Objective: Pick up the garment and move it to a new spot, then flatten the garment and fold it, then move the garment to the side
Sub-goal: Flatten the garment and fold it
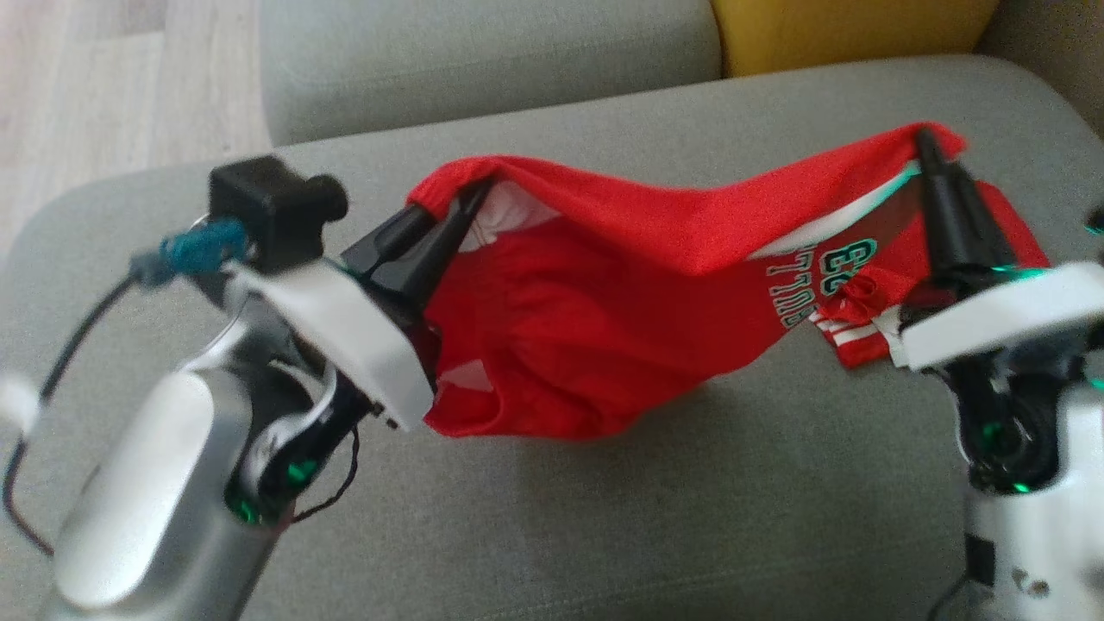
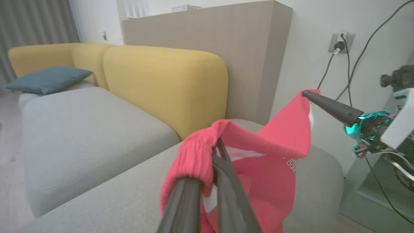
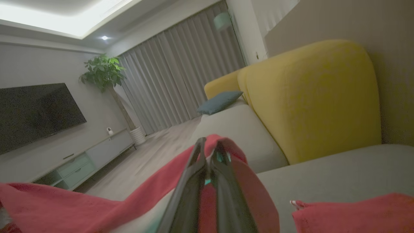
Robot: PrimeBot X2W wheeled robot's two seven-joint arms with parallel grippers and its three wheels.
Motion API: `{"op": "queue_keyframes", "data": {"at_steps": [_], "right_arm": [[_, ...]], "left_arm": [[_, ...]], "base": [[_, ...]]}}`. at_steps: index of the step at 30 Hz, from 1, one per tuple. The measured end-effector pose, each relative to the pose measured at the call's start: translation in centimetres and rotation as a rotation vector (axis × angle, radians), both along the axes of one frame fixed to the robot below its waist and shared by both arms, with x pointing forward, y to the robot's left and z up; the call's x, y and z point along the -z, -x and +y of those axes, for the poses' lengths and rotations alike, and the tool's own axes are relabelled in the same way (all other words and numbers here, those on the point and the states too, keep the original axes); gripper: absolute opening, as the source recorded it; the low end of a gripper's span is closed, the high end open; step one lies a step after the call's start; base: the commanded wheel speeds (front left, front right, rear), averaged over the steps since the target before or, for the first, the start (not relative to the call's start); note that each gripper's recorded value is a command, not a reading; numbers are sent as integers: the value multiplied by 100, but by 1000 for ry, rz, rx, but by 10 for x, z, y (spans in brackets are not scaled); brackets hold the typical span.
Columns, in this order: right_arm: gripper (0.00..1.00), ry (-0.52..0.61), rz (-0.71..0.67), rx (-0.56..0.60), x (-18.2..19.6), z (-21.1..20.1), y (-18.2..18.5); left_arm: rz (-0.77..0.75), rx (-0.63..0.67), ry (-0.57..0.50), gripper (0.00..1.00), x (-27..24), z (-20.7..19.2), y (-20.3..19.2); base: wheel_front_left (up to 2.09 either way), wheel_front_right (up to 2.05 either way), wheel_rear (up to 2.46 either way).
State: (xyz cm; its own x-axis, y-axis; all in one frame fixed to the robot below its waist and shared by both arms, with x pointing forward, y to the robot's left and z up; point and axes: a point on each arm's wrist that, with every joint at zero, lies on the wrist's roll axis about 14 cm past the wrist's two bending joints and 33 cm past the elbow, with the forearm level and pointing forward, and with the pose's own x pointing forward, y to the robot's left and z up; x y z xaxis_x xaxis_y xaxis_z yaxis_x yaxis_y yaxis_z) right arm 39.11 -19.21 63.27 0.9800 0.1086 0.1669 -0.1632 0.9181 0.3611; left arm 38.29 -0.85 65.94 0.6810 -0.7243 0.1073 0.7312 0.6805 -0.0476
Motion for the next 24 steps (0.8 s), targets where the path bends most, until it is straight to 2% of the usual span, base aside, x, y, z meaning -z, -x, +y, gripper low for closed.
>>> {"op": "queue_keyframes", "data": {"at_steps": [4, 6, 9, 11, 14, 17, 20, 24], "right_arm": [[0, -12, 105, -56, 15, 8, -31], [0, -26, 114, -77, 7, 10, -59], [0, -9, 87, -77, -16, 10, -111], [0, 47, 10, -50, -43, 11, -146], [0, 70, -164, 2, -90, 10, -190], [0, 53, -274, 37, -105, 10, -221], [0, 38, -263, 42, -85, 13, -240], [0, 13, -29, 15, 15, 23, -267]], "left_arm": [[161, 49, -67, 0, 25, -8, -29], [147, 38, -149, 0, 26, -7, -58], [88, -22, -175, 0, 4, -3, -117], [18, -85, -127, 0, -20, -1, -158], [-149, -187, -11, 0, -64, 6, -209], [-260, -250, 113, 0, -85, 12, -243], [-281, -271, 150, 0, -74, 13, -261], [-175, -274, 106, 0, 6, 6, -286]], "base": [[0, 0, 0], [0, 0, 0], [0, 0, 0], [0, 0, 0], [0, 0, 0], [0, 0, 0], [0, 0, 0], [0, 0, 0]]}}
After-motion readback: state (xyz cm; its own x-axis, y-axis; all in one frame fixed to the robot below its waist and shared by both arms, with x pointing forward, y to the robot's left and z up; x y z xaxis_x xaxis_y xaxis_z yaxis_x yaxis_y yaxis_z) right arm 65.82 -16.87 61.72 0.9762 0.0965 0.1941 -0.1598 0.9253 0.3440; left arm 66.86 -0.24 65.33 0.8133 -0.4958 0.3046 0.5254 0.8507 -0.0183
